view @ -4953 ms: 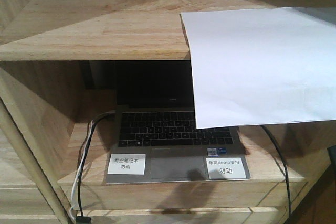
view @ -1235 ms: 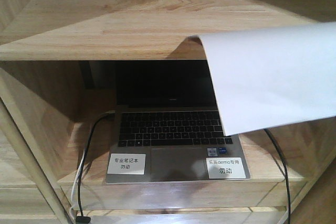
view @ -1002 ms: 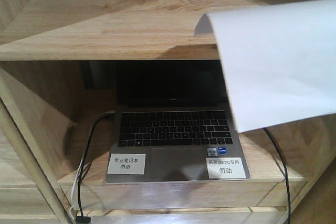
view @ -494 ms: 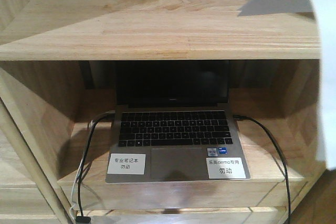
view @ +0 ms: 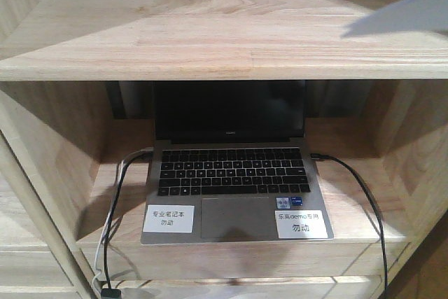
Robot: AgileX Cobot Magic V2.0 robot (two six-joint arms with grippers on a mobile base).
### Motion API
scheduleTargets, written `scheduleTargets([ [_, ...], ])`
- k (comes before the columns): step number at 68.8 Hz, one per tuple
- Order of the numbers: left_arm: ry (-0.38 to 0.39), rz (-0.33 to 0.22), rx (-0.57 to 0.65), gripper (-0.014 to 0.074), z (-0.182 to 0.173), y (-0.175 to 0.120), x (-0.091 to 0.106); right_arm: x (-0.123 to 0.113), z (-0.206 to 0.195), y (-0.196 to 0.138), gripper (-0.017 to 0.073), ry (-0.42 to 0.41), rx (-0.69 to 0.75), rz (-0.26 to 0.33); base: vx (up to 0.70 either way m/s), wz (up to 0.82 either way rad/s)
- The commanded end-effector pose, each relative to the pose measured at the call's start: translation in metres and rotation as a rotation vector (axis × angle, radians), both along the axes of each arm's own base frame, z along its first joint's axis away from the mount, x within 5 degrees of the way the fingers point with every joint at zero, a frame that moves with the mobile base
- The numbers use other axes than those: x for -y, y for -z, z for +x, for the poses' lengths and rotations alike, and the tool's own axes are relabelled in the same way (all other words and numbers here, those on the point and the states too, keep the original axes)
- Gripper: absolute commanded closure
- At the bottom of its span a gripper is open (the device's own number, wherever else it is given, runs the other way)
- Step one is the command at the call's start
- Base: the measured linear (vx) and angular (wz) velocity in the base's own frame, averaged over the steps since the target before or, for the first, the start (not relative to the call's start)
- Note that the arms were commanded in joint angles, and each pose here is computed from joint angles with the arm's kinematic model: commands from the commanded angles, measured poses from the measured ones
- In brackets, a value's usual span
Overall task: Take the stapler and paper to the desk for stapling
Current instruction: 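Pinch the white paper with the right gripper and pull it off the shelf, then drive the base away from the shelf toward the wooden desk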
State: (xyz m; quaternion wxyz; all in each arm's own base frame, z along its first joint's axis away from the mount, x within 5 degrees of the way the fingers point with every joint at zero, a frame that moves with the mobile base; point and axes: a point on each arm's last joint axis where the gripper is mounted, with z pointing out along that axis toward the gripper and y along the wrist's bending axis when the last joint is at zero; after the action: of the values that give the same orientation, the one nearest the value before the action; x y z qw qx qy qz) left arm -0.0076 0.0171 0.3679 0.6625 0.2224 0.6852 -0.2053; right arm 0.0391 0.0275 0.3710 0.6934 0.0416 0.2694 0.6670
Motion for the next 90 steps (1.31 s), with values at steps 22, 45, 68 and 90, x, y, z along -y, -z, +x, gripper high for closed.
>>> scheduleTargets([
  [22, 0.011, -0.070, 0.098, 0.0600, -0.0006, -0.0172, 0.0005, -0.0020, -0.0090, -0.0098, 0.0569, -0.002, 0.094, -0.036, 0.00, 0.00],
  [45, 0.011, -0.070, 0.098, 0.0600, -0.0006, -0.0172, 0.0005, -0.0019, -0.0093, -0.0100, 0.0569, 0.001, 0.098, -0.036, 0.00, 0.00],
  [68, 0.011, -0.070, 0.098, 0.0600, -0.0006, -0.0172, 0.0005, -0.0019, -0.0093, -0.0100, 0.0569, 0.001, 0.098, -0.036, 0.00, 0.00],
  [90, 0.011, -0.070, 0.098, 0.0600, -0.0006, -0.0172, 0.0005, -0.0019, -0.0093, -0.0100, 0.0569, 0.002, 0.098, -0.037, -0.02, 0.07],
])
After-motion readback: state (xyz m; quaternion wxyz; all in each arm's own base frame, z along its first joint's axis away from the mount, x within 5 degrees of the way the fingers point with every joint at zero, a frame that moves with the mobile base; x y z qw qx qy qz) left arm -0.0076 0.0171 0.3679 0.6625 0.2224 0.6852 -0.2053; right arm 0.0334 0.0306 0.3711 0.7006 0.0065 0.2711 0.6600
